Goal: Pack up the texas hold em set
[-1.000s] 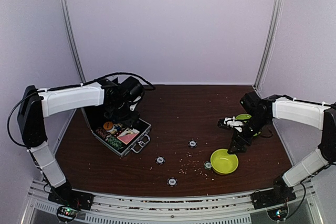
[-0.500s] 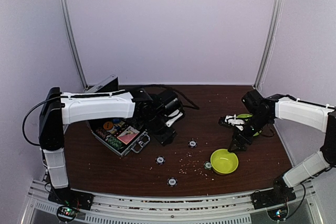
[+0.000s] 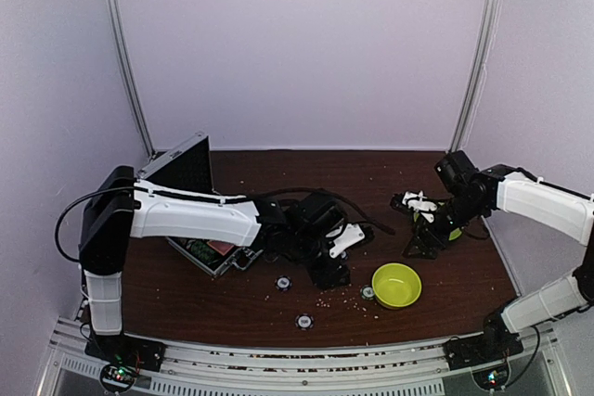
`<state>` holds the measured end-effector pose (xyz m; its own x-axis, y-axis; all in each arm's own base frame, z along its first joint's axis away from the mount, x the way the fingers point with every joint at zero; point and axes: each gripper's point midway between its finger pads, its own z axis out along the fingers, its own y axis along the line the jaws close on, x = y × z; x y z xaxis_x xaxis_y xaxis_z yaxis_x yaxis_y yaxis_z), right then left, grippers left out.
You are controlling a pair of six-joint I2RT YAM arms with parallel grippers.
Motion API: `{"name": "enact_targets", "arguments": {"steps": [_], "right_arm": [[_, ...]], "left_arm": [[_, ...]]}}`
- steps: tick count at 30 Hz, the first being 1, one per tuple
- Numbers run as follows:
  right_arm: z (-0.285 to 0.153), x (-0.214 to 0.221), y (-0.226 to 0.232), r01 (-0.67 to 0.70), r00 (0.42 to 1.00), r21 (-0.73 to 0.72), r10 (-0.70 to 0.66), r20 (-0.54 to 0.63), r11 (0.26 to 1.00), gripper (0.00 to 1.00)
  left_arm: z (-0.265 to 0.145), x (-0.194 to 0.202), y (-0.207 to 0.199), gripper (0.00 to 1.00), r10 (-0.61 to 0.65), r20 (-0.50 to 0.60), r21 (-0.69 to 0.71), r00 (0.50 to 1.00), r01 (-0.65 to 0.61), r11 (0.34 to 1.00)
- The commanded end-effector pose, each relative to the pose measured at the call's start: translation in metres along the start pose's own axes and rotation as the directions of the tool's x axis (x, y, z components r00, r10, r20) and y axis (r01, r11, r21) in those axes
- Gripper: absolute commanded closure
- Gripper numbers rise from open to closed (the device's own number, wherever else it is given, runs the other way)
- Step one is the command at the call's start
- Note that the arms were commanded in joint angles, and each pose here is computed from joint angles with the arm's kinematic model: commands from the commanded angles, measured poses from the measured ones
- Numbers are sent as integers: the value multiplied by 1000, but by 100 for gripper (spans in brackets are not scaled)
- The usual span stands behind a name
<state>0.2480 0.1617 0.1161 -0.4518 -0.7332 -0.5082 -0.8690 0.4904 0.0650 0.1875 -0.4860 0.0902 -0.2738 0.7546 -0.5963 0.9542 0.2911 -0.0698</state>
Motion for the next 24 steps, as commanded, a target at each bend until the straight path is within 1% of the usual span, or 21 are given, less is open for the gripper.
{"name": "enact_targets", "arguments": {"steps": [1,5,7,14,19,24], "right_arm": [[-17,-14,-13,-14,997,68,9,77,998,14],[-20,-15,-17,-27,996,81,19,92,996,14],[-21,-15,-17,-31,995,83,23,94,996,14],[-21,-14,-19,-38,995,83,30,99,996,14],[-22,-14,-19,-40,994,81,31,100,996,14],[-20,-13,-19,-40,995,73,33,94,997,13]], "left_arm": [[24,-20,-5,42,82,141,41,987,-88,995],[36,-25,-16,43,107,222,66,969,-125,990],[44,-25,-20,43,124,239,72,963,-145,987],[63,-26,-21,42,209,220,49,953,-225,973],[73,-20,-27,42,254,201,91,946,-276,957],[83,-15,-32,43,272,181,128,945,-297,946]]}}
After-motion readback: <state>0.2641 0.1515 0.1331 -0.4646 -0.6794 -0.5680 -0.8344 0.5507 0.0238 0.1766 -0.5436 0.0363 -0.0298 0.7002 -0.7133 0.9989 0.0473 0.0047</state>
